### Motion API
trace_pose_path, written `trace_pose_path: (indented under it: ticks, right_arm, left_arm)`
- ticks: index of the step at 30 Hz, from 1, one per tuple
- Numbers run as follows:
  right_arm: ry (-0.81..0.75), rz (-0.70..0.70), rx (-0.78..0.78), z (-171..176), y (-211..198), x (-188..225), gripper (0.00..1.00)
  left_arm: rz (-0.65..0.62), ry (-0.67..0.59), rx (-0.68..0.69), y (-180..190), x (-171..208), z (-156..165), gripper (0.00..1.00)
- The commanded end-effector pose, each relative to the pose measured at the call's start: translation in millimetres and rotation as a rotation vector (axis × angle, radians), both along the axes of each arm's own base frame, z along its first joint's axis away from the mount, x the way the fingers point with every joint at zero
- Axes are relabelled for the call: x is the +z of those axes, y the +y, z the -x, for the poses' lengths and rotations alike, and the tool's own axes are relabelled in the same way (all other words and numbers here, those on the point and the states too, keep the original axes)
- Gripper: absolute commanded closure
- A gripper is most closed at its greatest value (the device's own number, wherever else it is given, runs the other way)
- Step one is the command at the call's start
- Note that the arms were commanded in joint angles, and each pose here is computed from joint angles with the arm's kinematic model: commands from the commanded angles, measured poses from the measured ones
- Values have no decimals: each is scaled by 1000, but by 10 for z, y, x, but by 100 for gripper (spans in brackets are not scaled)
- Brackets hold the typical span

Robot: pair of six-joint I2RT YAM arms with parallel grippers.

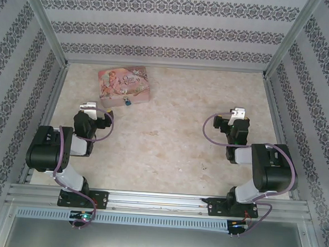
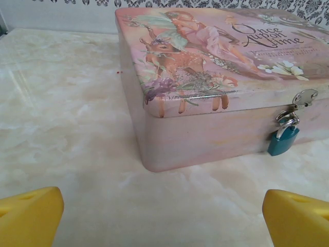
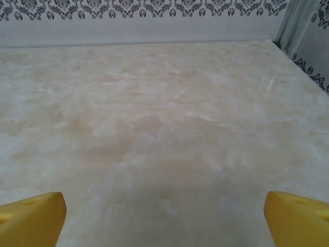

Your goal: Unlock a padlock with a key

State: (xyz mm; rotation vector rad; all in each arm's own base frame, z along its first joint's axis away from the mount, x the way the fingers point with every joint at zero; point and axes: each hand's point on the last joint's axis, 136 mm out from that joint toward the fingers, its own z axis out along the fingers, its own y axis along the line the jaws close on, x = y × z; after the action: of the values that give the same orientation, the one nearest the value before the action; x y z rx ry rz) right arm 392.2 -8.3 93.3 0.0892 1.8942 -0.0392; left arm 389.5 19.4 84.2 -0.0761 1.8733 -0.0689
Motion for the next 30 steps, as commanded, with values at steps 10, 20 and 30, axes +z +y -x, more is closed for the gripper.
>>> trace_pose_path:
  ticks: [10,20,30]
  right_arm:
    - [-38,5,17,-58,35,136,2]
    - [-39,3,18,-58,36,136,1]
    - [-39,-5,20,-62,26,137,2]
  left_arm:
    - [-10,-13,-34,-69,75,-48,1]
    - [-10,-11,-23,-49,71,-52,1]
    - [-26,7,0,-34,58,-74,1]
